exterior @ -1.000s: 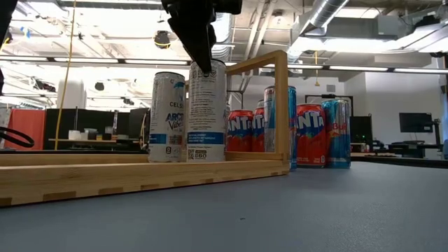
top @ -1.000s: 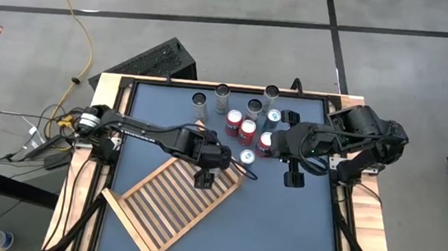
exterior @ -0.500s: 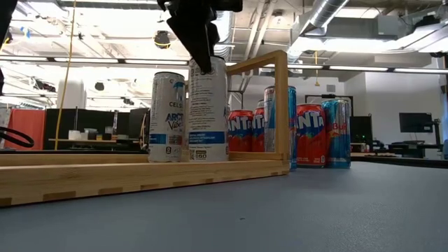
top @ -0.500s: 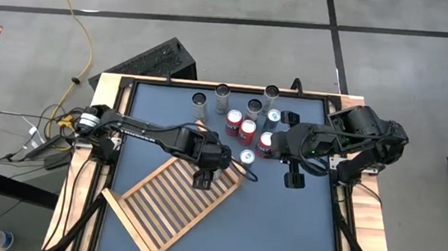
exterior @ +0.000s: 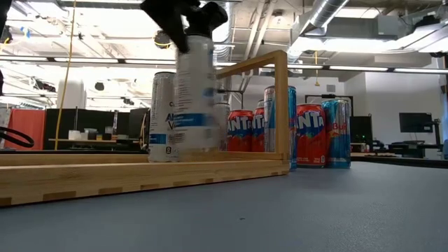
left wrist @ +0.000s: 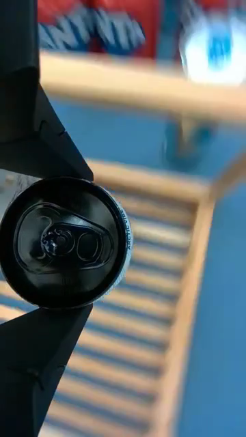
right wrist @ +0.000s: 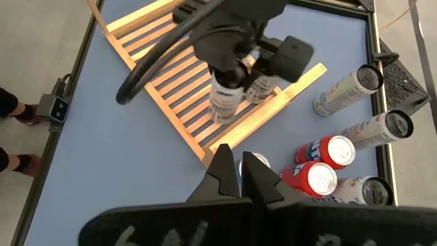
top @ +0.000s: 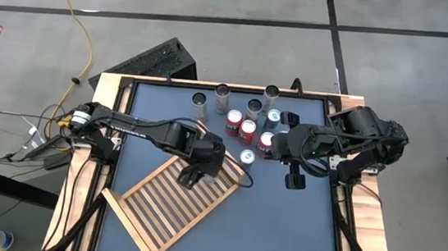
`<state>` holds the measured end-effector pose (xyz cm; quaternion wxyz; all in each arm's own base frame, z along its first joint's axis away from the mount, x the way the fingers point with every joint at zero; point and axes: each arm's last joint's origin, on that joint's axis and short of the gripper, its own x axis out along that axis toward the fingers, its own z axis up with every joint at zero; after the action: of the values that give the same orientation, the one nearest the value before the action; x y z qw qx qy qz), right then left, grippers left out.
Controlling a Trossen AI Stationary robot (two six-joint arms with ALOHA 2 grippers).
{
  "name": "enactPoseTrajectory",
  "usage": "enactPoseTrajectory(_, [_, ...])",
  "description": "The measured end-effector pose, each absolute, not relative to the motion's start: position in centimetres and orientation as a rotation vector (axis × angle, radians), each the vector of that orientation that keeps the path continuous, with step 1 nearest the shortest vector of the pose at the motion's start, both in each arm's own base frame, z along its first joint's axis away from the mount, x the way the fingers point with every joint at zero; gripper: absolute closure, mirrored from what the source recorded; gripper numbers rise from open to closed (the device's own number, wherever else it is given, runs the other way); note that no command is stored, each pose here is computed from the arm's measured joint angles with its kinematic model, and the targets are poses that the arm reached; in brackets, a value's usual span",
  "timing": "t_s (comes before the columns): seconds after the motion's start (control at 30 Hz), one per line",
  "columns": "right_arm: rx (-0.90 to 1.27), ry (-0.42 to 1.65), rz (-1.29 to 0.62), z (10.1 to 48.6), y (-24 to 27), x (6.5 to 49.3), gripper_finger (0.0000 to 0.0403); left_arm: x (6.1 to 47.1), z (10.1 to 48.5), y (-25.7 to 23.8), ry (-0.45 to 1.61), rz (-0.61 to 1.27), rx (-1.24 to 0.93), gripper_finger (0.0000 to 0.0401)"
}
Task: Place canned beverage on shelf
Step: Put the right white blue soda can on the shelf aligned with the other white blue soda can
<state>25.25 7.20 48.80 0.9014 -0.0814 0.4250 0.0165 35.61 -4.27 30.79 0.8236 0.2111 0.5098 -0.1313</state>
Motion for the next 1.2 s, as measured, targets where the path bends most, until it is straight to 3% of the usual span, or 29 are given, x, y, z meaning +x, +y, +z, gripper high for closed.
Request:
enactPoseTrajectory(0.13, [-0.168, 0.879, 0.031, 48.8, 7.1, 25.3, 0.0403, 35.1, 30.6, -4.4, 1.102, -0.454, 0.603, 0.0145])
enactPoseTrajectory(0.37, [-0.166, 0.879, 0.031, 48.8, 7.2, 25.3, 0.0403, 34.8, 30.4, -4.2, 1.115, -0.528, 0.767, 0.0145])
enactPoseTrajectory(1.2, [-0.104, 0.884, 0.027, 48.8, 7.2, 25.3, 0.0403, 35.7, 30.7, -1.5, 1.005, -0.579, 0.727, 0.0145])
